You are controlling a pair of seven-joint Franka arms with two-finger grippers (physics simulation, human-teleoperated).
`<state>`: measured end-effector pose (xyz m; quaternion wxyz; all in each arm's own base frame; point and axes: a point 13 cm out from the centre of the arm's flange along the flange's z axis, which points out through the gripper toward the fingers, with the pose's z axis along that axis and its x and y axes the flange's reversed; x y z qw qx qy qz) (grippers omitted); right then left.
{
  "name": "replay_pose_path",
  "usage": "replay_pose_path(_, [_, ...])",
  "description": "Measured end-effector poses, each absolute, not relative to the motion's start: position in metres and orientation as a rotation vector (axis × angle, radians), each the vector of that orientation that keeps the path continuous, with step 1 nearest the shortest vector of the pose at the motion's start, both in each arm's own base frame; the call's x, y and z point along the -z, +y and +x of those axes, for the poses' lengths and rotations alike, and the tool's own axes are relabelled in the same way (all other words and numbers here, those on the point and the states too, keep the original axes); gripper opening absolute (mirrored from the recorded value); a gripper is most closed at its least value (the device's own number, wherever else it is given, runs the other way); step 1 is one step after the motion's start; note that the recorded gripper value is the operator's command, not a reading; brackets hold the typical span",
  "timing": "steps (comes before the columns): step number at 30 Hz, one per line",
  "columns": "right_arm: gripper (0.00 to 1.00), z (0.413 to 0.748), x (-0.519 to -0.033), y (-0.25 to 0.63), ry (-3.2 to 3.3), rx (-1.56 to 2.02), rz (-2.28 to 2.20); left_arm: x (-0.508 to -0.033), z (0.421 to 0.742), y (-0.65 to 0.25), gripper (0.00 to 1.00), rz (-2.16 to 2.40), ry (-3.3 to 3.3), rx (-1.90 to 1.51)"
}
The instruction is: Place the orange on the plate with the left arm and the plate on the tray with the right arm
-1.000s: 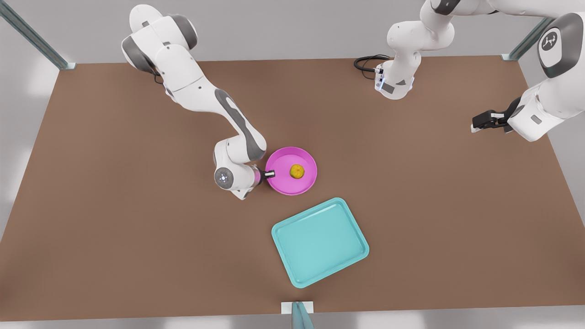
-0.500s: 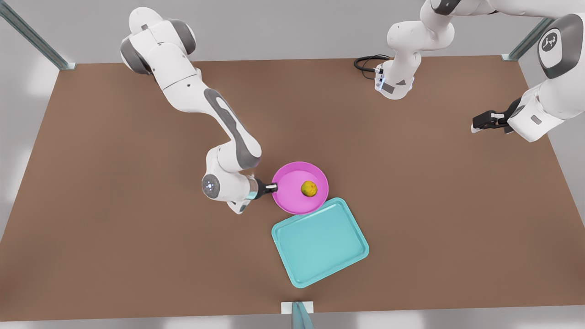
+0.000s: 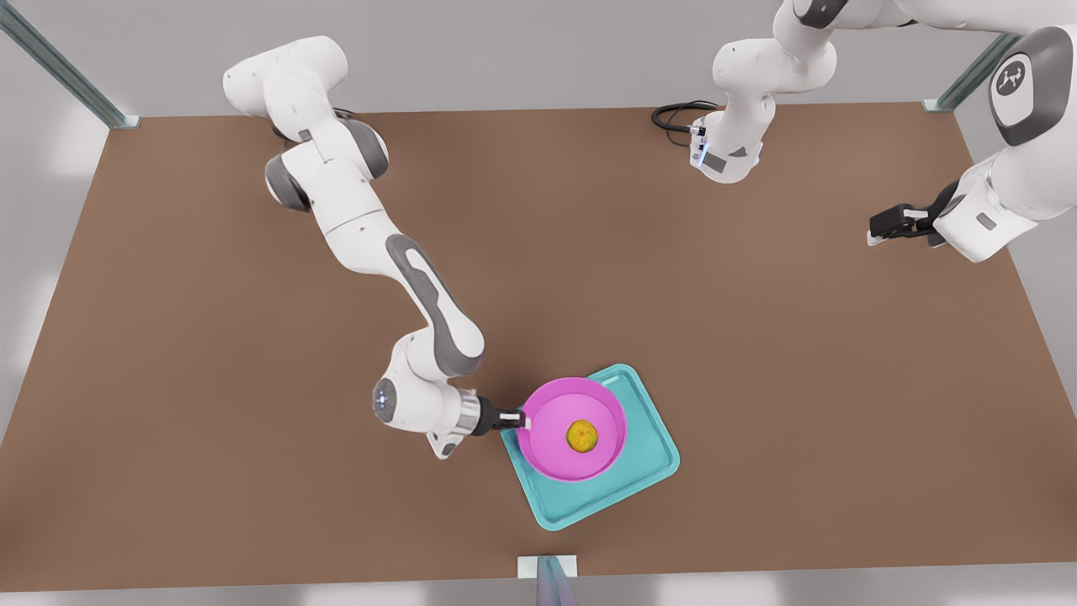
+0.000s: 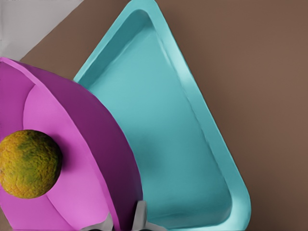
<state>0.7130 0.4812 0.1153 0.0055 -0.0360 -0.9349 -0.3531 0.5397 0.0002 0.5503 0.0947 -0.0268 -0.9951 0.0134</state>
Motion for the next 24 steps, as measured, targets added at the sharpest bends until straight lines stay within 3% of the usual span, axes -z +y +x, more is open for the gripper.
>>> replay_pose_path(3, [0.21, 0.711, -0.101, 0.497, -2.948, 1.116, -0.126, -0.551, 0.54, 0.0, 1.0, -0.081, -2.952, -0.04])
replay_pose_path(4, [0.99, 0.713, -0.1, 0.499, -2.957, 1.12, -0.134, -0.551, 0.54, 0.0, 1.0, -0.081, -2.953, -0.04])
replay_pose_path(12, [1.0, 0.732, -0.137, 0.482, -3.038, 1.097, -0.16, -0.551, 0.54, 0.0, 1.0, -0.084, -2.954, -0.04])
replay_pose_path(16, [1.0, 0.756, -0.193, 0.266, -3.114, 0.586, -0.084, -0.551, 0.54, 0.001, 1.0, -0.083, -2.952, -0.042])
replay_pose_path(17, [1.0, 0.757, -0.23, 0.198, -3.134, 0.447, -0.065, -0.551, 0.54, 0.001, 1.0, -0.084, -2.951, -0.042])
replay_pose_path(19, [1.0, 0.735, -0.356, 0.107, -3.201, 0.241, -0.007, -0.548, 0.54, 0.001, 1.0, -0.084, -2.946, -0.043])
replay_pose_path(21, [1.0, 0.678, -0.456, 0.061, -3.22, 0.098, 0.048, -0.54, 0.542, 0.004, 1.0, -0.073, -2.929, -0.043])
replay_pose_path(24, [1.0, 0.613, -0.508, 0.042, -3.164, -0.047, 0.151, -0.533, 0.543, 0.009, 1.0, -0.054, -2.907, -0.055])
